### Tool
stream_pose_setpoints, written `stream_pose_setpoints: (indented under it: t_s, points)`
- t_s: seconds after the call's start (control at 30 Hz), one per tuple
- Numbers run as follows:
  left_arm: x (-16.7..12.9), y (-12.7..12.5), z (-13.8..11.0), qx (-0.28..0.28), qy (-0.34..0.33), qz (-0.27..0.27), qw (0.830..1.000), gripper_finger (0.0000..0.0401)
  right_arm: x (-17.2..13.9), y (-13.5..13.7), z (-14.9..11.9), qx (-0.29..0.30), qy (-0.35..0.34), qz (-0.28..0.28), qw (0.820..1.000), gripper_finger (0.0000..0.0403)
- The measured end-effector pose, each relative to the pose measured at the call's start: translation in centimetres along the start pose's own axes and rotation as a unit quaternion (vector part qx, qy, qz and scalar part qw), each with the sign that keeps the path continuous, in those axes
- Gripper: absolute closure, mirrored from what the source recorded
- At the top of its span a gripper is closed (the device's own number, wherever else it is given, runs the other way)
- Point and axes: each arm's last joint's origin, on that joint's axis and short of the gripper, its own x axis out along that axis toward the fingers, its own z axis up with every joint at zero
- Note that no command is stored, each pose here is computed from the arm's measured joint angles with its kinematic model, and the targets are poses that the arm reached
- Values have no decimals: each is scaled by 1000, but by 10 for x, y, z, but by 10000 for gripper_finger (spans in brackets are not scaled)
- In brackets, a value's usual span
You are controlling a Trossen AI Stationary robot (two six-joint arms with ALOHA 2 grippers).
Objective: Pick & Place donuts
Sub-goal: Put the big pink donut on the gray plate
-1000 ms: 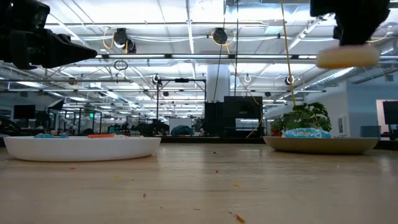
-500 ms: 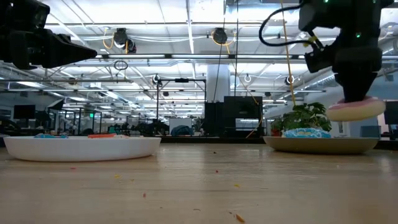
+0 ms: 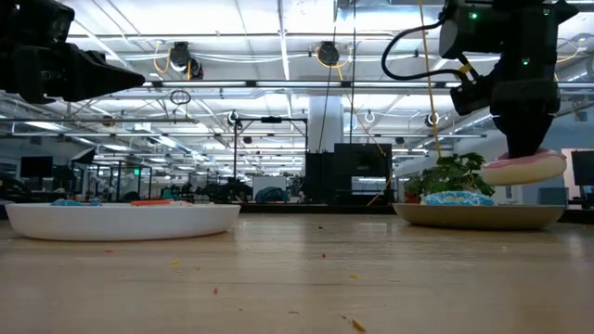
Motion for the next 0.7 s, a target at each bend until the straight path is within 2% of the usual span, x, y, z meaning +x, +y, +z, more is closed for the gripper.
stream_pose_setpoints:
  t_s: [0.4,0.7]
  points:
    - [0,0,0,0,0,0,1000,354,0,0,1,-5,-11,-10,1000,394]
    - [0,0,0,-15,1,-1,1000,354,0,-5,3,14,-9,-13,1000,394]
